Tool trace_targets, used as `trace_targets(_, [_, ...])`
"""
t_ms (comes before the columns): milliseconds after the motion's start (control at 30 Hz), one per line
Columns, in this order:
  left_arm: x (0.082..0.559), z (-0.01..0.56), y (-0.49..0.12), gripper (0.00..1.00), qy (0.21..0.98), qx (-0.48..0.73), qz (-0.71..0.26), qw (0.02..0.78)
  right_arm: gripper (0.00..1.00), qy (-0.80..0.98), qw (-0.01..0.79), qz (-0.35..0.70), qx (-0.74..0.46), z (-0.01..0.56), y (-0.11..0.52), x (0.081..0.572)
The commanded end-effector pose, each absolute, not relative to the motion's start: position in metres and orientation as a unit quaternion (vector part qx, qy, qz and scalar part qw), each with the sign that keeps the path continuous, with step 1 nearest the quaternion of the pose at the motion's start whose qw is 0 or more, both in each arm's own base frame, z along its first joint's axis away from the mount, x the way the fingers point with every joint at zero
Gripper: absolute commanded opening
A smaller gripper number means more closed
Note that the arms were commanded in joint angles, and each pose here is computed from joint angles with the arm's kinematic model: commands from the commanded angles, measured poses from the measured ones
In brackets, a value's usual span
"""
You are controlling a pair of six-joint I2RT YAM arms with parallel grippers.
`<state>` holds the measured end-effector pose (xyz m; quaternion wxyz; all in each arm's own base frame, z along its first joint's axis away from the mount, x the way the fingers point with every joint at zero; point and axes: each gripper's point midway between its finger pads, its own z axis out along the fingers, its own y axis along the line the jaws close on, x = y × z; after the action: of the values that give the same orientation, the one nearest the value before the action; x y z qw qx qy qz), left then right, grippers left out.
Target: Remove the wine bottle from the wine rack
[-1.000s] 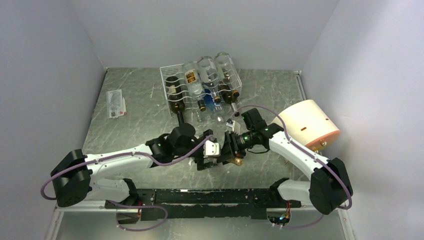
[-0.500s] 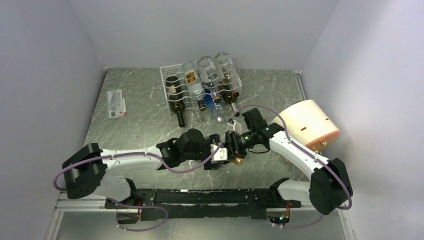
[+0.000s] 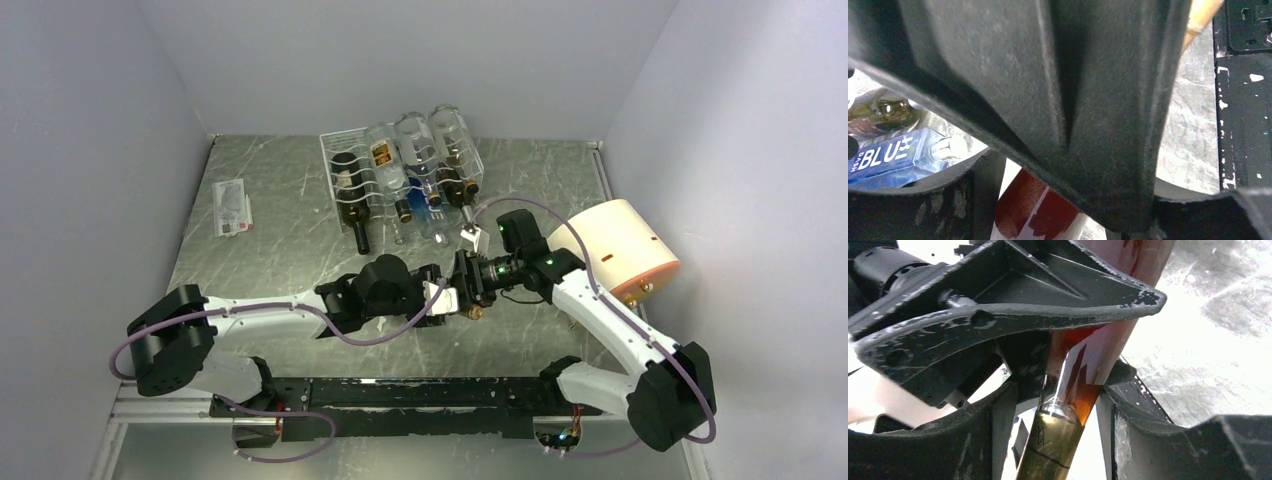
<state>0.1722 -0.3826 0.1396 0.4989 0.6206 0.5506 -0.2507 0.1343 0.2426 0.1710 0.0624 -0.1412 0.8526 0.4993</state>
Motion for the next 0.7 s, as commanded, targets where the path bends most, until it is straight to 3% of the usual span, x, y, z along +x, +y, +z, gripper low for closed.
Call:
trace_targets(0, [0.169, 0.144, -0.394, 0.65, 0.556, 0.605, -0.271, 0.501, 0.63, 0.737, 0.112, 0.619, -0.247, 0.264, 0.263, 0.119])
trace_targets(333, [0.175, 0.163, -0.382, 0.33, 0.57, 0.581, -0.256, 0.521, 0.7, 0.734, 0.166, 0.614, -0.238, 0.281, 0.264, 0.129])
trace_targets(500, [0.179, 0.181, -0.366, 0.19, 0.582, 0.552, -0.246, 0.545, 0.87, 0.803, 0.272, 0.5, -0.176, 0.267, 0.247, 0.171])
trace_targets(567, [0.183, 0.187, -0.36, 0.09, 0.591, 0.536, -0.238, 0.554, 0.94, 0.818, 0.312, 0.459, -0.148, 0.268, 0.236, 0.187])
trace_targets(667, [0.187, 0.192, -0.353, 0.07, 0.606, 0.515, -0.231, 0.56, 0.99, 0.826, 0.379, 0.402, -0.114, 0.29, 0.217, 0.208])
